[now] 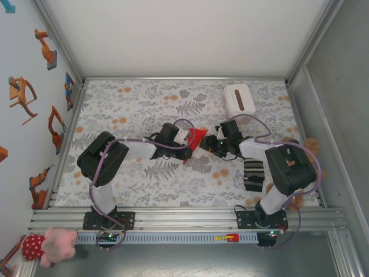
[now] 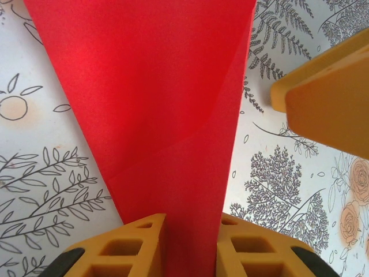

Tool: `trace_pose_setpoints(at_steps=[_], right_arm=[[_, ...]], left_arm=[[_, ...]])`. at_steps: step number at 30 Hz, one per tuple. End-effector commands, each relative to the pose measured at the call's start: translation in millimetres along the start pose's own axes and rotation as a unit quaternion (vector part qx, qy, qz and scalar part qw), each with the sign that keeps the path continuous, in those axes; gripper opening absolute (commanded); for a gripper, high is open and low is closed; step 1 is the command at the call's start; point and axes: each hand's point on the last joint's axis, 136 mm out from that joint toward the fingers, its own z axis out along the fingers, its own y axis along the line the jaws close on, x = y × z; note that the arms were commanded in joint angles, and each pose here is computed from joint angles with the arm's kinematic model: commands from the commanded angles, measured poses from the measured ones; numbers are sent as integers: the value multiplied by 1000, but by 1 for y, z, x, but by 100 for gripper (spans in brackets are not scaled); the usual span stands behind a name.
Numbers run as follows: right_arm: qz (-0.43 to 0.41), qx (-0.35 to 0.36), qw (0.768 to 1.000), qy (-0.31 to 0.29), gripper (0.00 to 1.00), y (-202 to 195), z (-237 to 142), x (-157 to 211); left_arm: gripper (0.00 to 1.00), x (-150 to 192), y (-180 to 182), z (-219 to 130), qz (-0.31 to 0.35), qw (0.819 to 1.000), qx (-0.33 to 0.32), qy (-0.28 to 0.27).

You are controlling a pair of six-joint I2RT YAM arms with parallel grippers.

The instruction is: Fold a paper plane with a square sheet of paper (pick it up from the middle)

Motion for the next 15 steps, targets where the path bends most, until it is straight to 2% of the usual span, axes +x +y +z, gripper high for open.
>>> trace_pose_setpoints(at_steps=[1, 10, 15], right_arm=[[-31, -25, 999, 0, 57, 18, 1, -8], [-28, -24, 999, -12, 58, 19, 4, -16], [-57, -18, 998, 0, 60, 16, 9, -14]], left_arm=[[25, 14, 9, 4, -8, 1000, -6, 22], [24, 18, 14, -2, 28, 999, -15, 6], [24, 18, 15, -5, 19, 1000, 1, -10]])
